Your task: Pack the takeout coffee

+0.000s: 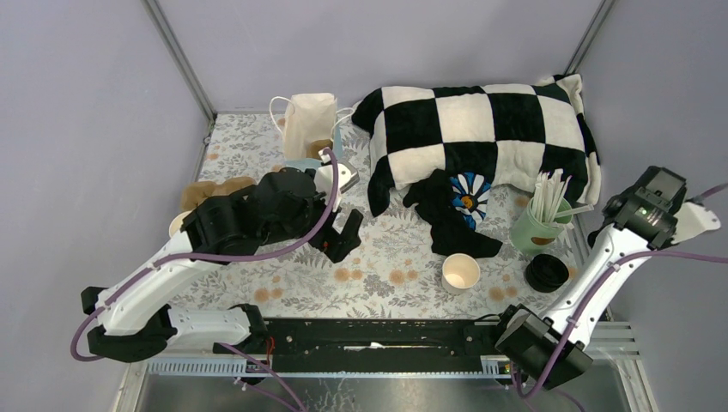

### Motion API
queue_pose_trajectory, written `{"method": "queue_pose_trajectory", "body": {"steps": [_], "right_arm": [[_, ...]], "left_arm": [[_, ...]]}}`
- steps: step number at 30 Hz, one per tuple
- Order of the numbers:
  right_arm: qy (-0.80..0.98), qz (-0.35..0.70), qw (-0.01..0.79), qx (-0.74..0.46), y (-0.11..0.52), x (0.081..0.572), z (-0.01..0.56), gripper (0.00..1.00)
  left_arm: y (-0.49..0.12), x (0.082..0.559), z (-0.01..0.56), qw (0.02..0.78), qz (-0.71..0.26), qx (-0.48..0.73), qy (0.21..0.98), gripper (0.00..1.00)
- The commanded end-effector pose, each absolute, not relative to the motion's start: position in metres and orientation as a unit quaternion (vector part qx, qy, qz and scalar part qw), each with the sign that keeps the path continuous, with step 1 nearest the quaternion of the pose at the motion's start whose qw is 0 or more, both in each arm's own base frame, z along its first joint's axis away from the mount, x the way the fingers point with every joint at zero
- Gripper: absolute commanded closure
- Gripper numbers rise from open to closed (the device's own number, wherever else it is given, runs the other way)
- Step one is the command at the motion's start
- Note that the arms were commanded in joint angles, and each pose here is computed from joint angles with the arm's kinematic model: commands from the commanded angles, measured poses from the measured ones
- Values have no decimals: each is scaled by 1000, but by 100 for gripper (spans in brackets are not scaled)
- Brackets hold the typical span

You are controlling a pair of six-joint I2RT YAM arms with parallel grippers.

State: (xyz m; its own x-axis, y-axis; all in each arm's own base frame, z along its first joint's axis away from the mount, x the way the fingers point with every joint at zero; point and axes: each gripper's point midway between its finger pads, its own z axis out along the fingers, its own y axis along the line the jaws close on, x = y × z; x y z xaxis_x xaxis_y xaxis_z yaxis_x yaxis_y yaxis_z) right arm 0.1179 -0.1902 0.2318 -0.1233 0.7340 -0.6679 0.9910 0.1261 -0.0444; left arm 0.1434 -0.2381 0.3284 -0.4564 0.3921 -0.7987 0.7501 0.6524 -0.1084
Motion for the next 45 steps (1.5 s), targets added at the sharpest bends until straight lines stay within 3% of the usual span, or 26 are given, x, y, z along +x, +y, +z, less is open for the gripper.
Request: {"method": "queue_pose_trajectory", "body": {"steps": [1,4,10,17,24,29,45], "right_arm": [[692,-273,317,589,-205,127,291,85],[698,-206,409,550,-201,167,338,88],[758,-61,512,399,-148,261,393,89],[851,141,477,172,7,338,378,85],[881,227,415,-4,139,321,338,85],[882,240,400,-59,192,296,319,85],[893,190,381,-147,233,288,299,86]], "left_arm": [[-237,145,342,418,-239,346,806,1],[-237,147,342,421,-234,343,806,1],[-245,155,350,425,-230,337,808,1],[-267,169,376,430,-243,311,812,1],[-295,196,408,383,-336,221,832,2],[-305,214,378,291,-387,146,863,14],[-300,258,298,264,-239,95,929,48]]}}
